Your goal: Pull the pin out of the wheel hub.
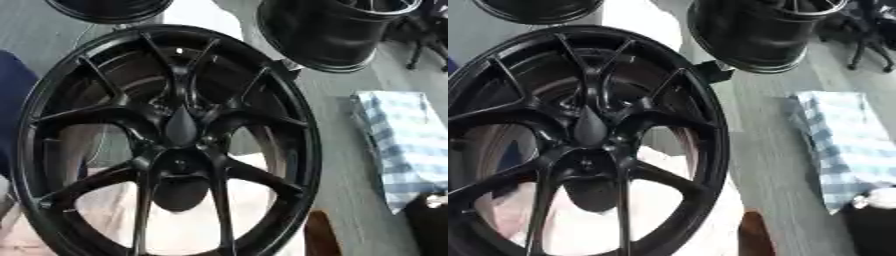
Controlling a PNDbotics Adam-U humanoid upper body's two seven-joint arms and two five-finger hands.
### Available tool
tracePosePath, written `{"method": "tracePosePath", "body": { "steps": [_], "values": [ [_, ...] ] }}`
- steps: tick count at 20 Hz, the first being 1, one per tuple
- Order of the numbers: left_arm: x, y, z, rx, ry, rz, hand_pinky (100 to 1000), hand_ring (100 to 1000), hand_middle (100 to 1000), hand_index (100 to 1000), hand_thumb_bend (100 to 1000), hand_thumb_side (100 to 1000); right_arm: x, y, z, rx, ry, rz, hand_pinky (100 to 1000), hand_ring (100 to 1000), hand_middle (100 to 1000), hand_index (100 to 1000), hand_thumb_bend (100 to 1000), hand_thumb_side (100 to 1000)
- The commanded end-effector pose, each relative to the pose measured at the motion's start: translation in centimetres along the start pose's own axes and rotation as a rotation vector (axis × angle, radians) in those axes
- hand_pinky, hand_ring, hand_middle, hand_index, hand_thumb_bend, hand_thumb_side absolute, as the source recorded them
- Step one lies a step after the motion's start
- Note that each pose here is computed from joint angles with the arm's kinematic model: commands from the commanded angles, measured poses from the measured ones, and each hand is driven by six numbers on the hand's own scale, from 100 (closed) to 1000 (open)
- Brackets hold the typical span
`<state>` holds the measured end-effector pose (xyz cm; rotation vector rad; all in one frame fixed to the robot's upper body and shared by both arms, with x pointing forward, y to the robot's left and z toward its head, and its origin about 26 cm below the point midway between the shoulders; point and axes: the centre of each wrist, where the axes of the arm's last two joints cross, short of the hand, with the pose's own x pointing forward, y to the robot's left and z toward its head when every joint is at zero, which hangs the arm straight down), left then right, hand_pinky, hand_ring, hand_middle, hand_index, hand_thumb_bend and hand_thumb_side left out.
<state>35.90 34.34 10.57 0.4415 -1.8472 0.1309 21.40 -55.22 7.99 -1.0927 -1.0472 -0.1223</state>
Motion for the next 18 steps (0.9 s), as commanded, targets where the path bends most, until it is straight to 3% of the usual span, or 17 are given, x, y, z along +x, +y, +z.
{"method": "tracePosePath", "body": {
  "steps": [1, 4, 8, 13, 18],
  "values": [
    [0.9, 0.3, -0.5, -0.004, -0.033, -0.011, 596, 571, 493, 686, 100, 899, 1.9, -0.6, 0.6, -0.100, -0.096, -0.066, 753, 780, 754, 783, 164, 561],
    [0.9, 0.3, -0.5, -0.005, -0.032, -0.012, 596, 571, 493, 686, 100, 899, 5.5, -1.3, 0.7, -0.176, -0.238, -0.183, 709, 696, 610, 692, 100, 341],
    [0.9, 0.2, -0.5, -0.010, -0.032, -0.009, 595, 571, 493, 685, 100, 898, 11.6, -1.5, 1.3, -0.212, -0.464, -0.302, 702, 666, 579, 669, 100, 202],
    [1.0, -0.2, -0.5, -0.019, -0.036, -0.003, 595, 570, 492, 685, 100, 896, 18.0, 0.3, 3.8, -0.179, -0.716, -0.480, 711, 662, 576, 667, 100, 184],
    [1.1, -0.6, -0.5, -0.025, -0.040, 0.005, 594, 570, 492, 684, 100, 895, 22.4, 3.5, 8.1, -0.094, -0.900, -0.715, 713, 664, 580, 671, 100, 229]
  ]
}}
